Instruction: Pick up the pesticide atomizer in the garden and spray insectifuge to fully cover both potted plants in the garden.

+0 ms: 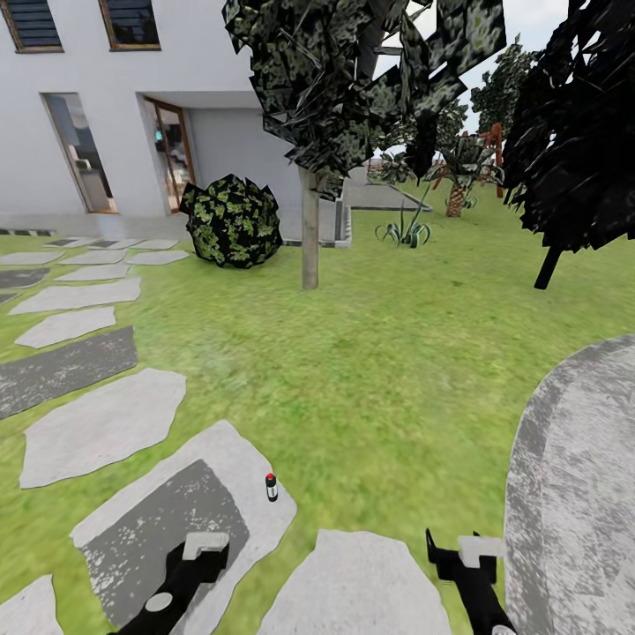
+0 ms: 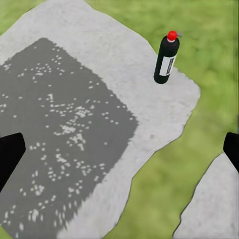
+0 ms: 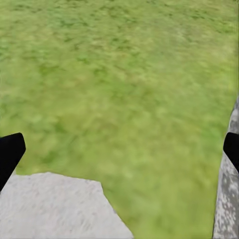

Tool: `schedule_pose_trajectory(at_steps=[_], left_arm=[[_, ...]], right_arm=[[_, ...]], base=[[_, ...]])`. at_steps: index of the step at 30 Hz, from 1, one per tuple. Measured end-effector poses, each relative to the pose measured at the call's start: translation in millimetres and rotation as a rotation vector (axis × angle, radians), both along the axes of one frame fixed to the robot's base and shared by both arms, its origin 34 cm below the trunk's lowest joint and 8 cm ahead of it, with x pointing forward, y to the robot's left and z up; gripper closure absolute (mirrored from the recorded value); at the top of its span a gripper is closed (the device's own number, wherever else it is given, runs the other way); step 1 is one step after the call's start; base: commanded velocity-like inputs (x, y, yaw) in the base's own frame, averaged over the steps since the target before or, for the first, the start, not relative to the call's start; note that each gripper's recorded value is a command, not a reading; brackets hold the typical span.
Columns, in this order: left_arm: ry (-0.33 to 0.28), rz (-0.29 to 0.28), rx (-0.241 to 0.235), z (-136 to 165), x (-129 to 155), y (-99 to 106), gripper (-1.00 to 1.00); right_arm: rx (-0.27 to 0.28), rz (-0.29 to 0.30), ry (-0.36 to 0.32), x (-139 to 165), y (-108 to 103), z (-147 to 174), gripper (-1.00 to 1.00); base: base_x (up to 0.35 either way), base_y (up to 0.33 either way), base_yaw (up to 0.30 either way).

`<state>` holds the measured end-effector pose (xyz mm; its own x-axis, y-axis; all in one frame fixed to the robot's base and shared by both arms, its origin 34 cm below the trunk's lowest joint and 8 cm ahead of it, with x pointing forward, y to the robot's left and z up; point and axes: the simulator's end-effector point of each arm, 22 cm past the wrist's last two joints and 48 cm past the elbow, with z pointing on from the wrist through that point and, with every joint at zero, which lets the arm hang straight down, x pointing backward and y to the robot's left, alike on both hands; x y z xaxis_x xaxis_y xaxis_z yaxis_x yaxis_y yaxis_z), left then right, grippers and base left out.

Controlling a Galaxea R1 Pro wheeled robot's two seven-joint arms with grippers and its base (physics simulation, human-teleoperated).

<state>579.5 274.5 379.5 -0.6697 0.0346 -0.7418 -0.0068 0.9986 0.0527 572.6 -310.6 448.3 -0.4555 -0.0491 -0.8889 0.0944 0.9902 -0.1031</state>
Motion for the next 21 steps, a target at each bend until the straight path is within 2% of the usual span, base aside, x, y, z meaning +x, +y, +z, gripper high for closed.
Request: schedule_pose_trajectory(at_steps=[11, 21], left_arm=[[-0.004, -0.008, -0.003, -0.3, -1.4, -2.7, -1.00], [-0.007, -0.012, -0.003, 0.9, 0.6, -2.2, -1.00]], right_arm=[[0.001, 0.005, 0.020, -3.4, 1.1, -7.7, -1.00], [0.002, 0.005, 0.025, -5.1, 1.7, -9.8, -1.00]], base=[[0.010, 0.009, 0.000], [0.068, 0.269, 0.000]])
